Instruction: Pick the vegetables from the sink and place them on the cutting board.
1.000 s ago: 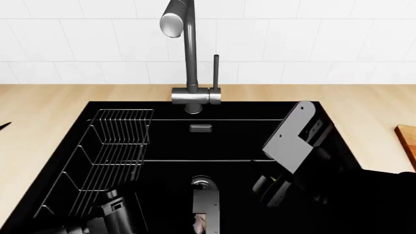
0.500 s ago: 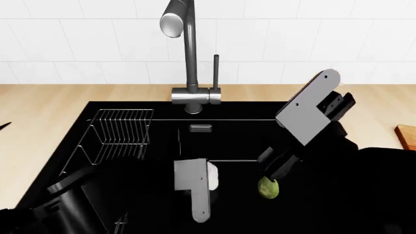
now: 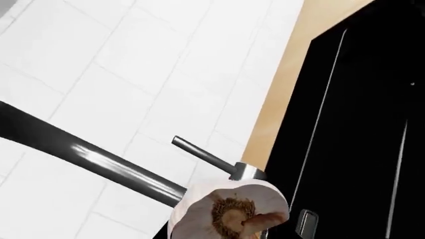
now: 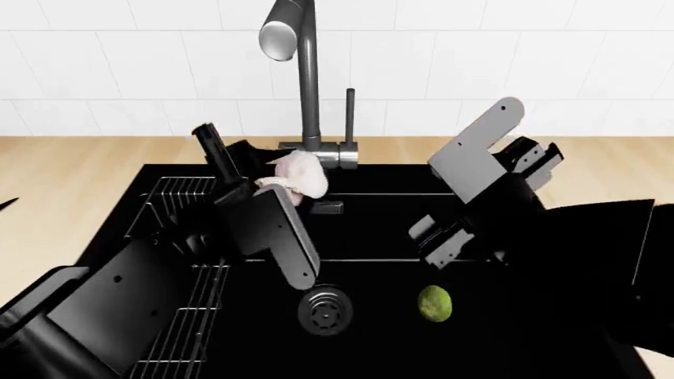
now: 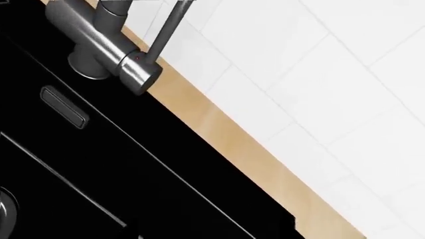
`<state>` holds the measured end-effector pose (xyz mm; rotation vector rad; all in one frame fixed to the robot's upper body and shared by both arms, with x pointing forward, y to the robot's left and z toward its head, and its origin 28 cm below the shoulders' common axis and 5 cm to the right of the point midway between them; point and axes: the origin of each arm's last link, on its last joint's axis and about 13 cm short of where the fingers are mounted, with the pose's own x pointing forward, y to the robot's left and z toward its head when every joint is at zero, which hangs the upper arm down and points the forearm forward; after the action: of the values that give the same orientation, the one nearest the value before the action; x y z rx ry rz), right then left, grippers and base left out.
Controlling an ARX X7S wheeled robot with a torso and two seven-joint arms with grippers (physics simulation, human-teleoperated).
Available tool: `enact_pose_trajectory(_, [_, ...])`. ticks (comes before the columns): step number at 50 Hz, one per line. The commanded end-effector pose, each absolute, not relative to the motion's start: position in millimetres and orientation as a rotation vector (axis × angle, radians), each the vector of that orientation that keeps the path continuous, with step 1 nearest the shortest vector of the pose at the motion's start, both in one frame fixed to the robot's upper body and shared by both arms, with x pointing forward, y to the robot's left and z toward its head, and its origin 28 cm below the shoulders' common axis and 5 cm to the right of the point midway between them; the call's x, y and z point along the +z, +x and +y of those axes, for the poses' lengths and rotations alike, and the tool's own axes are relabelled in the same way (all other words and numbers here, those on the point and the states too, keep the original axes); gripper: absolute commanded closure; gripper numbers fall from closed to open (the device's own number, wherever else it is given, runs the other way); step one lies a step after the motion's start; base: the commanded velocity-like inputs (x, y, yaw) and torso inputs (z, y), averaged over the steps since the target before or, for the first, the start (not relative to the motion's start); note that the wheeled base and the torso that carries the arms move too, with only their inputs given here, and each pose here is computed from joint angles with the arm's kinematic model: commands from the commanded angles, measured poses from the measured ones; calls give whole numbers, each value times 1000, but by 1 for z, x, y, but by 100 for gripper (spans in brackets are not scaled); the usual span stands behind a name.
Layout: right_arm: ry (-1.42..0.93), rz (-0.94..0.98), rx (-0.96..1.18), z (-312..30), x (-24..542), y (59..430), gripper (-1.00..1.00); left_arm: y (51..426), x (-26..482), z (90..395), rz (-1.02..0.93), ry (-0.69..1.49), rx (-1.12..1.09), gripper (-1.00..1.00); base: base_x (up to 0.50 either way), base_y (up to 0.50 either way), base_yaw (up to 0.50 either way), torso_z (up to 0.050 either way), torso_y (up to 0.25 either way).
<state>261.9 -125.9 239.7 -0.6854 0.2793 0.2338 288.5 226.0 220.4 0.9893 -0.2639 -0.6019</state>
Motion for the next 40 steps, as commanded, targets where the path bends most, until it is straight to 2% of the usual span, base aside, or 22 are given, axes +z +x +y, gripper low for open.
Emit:
enact_pose_trajectory(1, [-689, 405, 213, -118, 225, 279, -100, 284, 228, 229, -411, 953, -410, 100, 0, 0, 0, 0, 0])
enact_pose_trajectory(20, [-653, 554, 196, -118, 195, 295, -100, 287, 225, 228, -420, 919, -372, 100, 0, 0, 0, 0, 0])
enact_pose_trajectory(40, [-592, 610, 208, -119, 178, 299, -100, 287, 221, 226, -400, 915, -394, 100, 0, 0, 0, 0, 0])
